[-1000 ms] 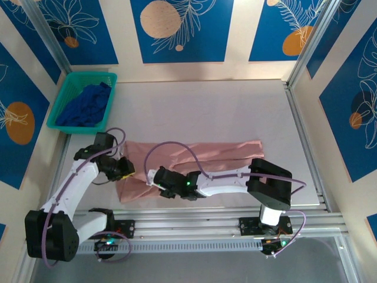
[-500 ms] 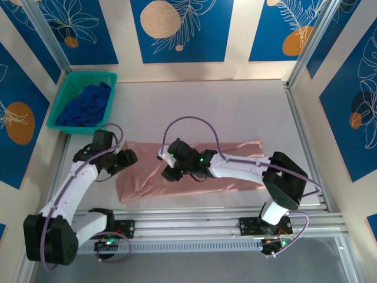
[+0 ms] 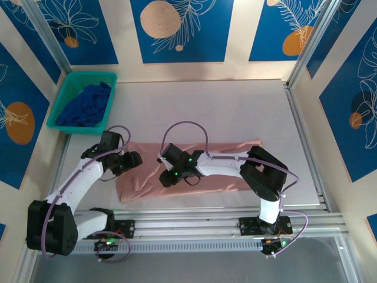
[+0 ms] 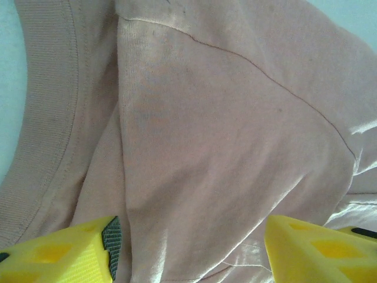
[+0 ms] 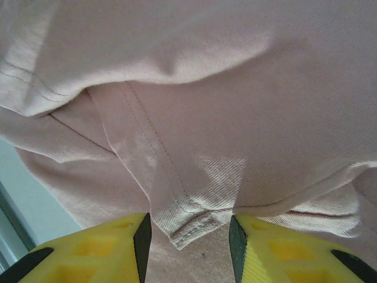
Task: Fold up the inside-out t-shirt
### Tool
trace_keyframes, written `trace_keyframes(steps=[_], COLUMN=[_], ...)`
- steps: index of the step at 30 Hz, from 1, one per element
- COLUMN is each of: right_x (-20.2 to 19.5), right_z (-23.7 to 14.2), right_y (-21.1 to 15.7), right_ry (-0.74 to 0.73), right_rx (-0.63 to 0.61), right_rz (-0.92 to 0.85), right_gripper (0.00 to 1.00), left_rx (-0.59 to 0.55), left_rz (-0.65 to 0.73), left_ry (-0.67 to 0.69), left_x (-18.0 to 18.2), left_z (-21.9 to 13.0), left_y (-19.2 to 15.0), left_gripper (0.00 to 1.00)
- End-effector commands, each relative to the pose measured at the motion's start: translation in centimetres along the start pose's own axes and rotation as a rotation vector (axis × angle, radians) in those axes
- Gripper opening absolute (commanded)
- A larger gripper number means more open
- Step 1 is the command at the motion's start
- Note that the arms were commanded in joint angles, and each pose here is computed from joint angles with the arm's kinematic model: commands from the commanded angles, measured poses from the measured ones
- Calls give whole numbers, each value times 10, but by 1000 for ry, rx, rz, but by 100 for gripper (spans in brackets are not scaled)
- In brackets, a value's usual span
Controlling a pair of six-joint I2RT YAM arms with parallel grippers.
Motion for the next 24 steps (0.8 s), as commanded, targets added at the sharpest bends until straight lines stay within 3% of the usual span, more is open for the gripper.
trace_keyframes(steps=[1,6,18,24], right_x=[3,3,5,9], right_z=[4,11,2,-15], right_y=[-1,-4,-7,-9], right_ry=[-11,-25,-32,-9], right_rx=[32,51,52,38], right_rz=[28,20,20,14], right_gripper=[42,36,0,0], left_rx=[-13,-18,-36,-44], left_rz=[25,35,64,77], left_ry=[8,20,55,73], left_x=[-1,1,6,8], left_z=[-2,-5,-11,-14], left_y=[2,2,3,5], left_gripper=[65,65,66,66])
Point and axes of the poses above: each hand's point on the last joint's axis, 136 mm out from that joint toward the fingers, its own z axis out along the fingers, its own x axis along the line the jaws close on, y = z × x, the point moved 1 cm from there along -z, back along the fingers, and after that the axes turned 7 degrees about z, right-handed, at the moved point
